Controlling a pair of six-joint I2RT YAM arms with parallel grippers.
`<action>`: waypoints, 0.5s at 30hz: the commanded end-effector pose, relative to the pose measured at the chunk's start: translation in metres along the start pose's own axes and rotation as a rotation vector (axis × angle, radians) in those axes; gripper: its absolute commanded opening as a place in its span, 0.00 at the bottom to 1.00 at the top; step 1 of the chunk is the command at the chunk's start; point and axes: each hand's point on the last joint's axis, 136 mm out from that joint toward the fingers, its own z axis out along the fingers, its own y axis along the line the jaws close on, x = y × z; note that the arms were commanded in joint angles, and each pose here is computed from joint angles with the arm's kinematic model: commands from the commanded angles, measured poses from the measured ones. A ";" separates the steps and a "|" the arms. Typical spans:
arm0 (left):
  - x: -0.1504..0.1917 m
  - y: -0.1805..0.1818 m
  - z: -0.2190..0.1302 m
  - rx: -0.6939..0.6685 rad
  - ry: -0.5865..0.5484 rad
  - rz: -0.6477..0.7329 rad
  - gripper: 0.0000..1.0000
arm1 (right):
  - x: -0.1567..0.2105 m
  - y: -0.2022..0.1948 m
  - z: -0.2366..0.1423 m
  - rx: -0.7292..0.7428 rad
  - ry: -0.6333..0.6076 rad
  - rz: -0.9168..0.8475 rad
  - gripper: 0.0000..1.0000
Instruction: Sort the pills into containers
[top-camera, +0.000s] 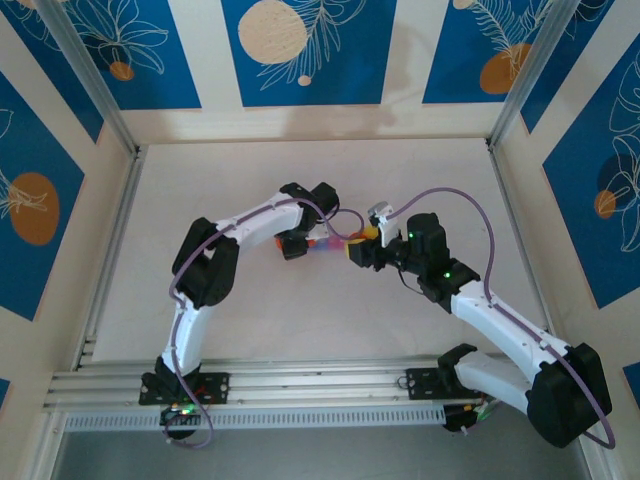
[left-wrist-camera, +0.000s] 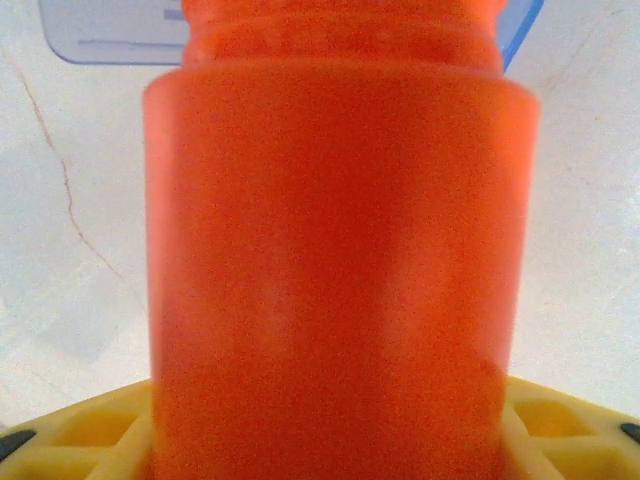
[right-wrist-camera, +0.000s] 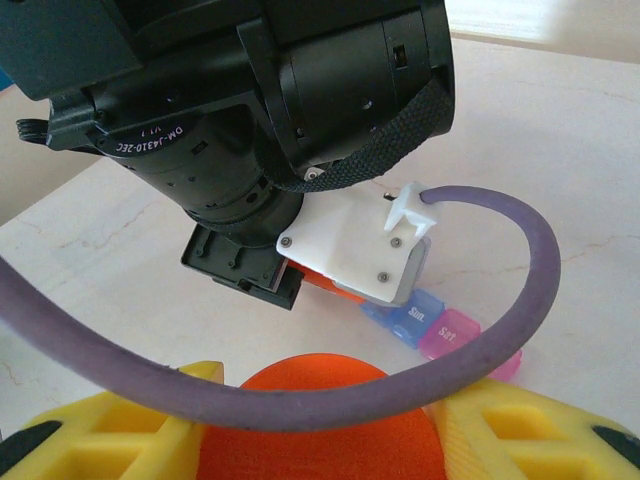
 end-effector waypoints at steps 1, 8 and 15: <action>-0.002 -0.014 0.002 -0.021 0.055 0.115 0.00 | -0.023 0.010 -0.002 -0.035 -0.079 -0.033 0.30; -0.004 -0.016 0.001 -0.018 0.046 0.116 0.00 | -0.022 0.010 -0.002 -0.036 -0.077 -0.032 0.30; -0.004 -0.015 -0.003 -0.019 0.021 0.100 0.00 | -0.022 0.011 -0.001 -0.037 -0.075 -0.033 0.30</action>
